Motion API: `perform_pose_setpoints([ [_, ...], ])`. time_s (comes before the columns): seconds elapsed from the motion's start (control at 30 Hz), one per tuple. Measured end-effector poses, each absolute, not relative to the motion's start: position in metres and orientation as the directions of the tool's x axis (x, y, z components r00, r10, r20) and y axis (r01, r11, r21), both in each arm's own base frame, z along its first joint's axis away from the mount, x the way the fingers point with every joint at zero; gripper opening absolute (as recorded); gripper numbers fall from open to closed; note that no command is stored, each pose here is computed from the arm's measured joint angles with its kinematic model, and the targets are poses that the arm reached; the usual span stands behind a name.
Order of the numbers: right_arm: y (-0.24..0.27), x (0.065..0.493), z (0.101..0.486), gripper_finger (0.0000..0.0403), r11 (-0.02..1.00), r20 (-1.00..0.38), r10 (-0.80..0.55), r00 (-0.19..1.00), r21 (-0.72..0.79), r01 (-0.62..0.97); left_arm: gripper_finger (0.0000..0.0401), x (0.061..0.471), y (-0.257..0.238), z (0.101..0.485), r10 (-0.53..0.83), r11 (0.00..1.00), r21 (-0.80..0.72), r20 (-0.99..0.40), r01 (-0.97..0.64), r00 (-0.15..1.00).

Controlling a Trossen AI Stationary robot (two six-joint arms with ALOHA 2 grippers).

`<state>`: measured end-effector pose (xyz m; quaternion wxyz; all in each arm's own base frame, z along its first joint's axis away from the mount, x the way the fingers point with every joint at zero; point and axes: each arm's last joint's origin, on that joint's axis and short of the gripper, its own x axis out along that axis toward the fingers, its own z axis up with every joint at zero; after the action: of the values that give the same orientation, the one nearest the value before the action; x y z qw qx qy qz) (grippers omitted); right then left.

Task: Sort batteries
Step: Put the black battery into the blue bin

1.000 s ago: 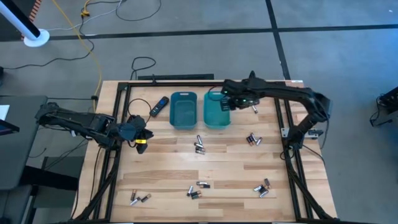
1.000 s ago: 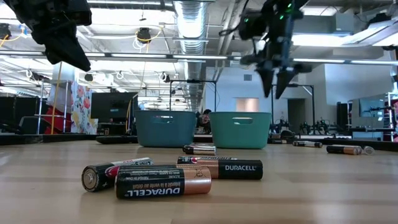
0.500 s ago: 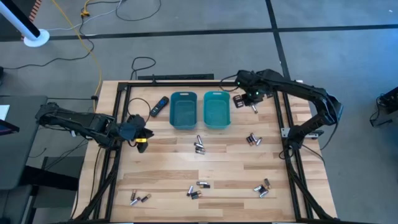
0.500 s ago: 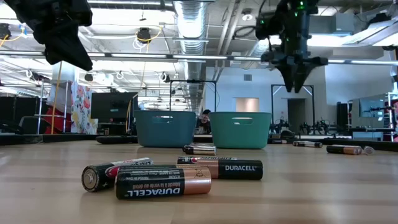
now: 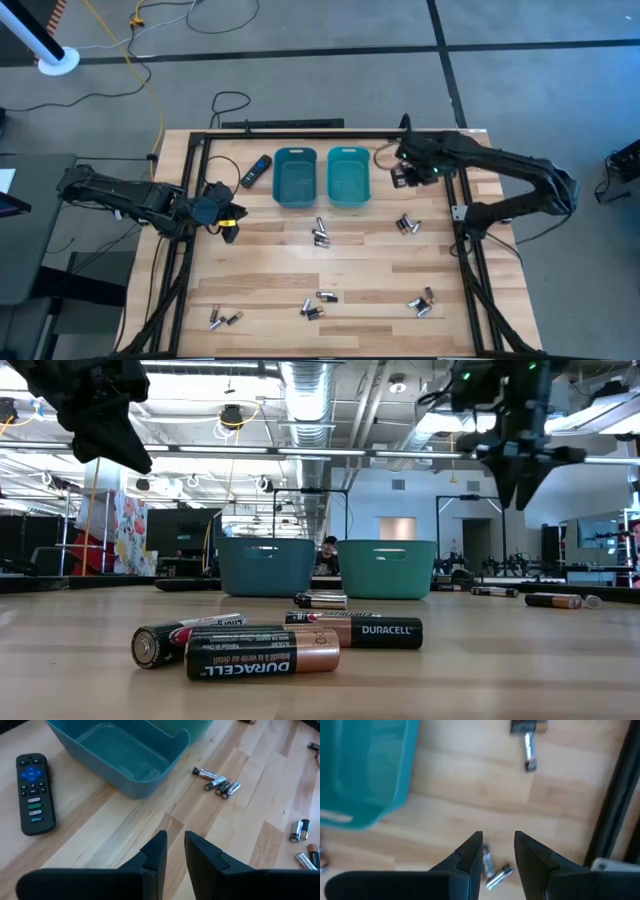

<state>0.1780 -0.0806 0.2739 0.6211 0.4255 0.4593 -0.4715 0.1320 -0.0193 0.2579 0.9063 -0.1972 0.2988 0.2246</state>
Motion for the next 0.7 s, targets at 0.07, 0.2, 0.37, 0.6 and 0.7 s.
perform_pose_setpoints([
  [0.07,-0.067,0.175,0.275,0.0128,0.182,-0.966,-0.195,0.169,0.134,0.974,0.0062,0.132,-0.019,0.258,0.289,0.819,-0.227,-0.630,-0.527,0.721],
  [0.2,-0.042,0.171,0.271,0.0128,0.159,-0.964,-0.178,0.199,0.172,0.972,0.0064,0.132,-0.019,0.258,0.289,0.822,-0.222,-0.630,-0.524,0.721],
  [0.37,-0.013,0.171,0.261,0.0128,0.116,-0.965,-0.168,0.201,0.183,0.976,0.0100,0.132,-0.019,0.258,0.289,0.836,-0.201,-0.630,-0.511,0.720],
  [0.6,0.018,0.177,0.251,0.0128,0.117,-0.968,-0.157,0.197,0.180,0.977,0.0173,0.132,-0.018,0.259,0.339,0.837,-0.151,-0.611,-0.525,0.716],
  [0.7,0.027,0.176,0.251,0.0128,0.133,-0.961,-0.180,0.211,0.189,0.973,0.0177,0.132,-0.019,0.258,0.289,0.810,-0.242,-0.628,-0.534,0.723],
])
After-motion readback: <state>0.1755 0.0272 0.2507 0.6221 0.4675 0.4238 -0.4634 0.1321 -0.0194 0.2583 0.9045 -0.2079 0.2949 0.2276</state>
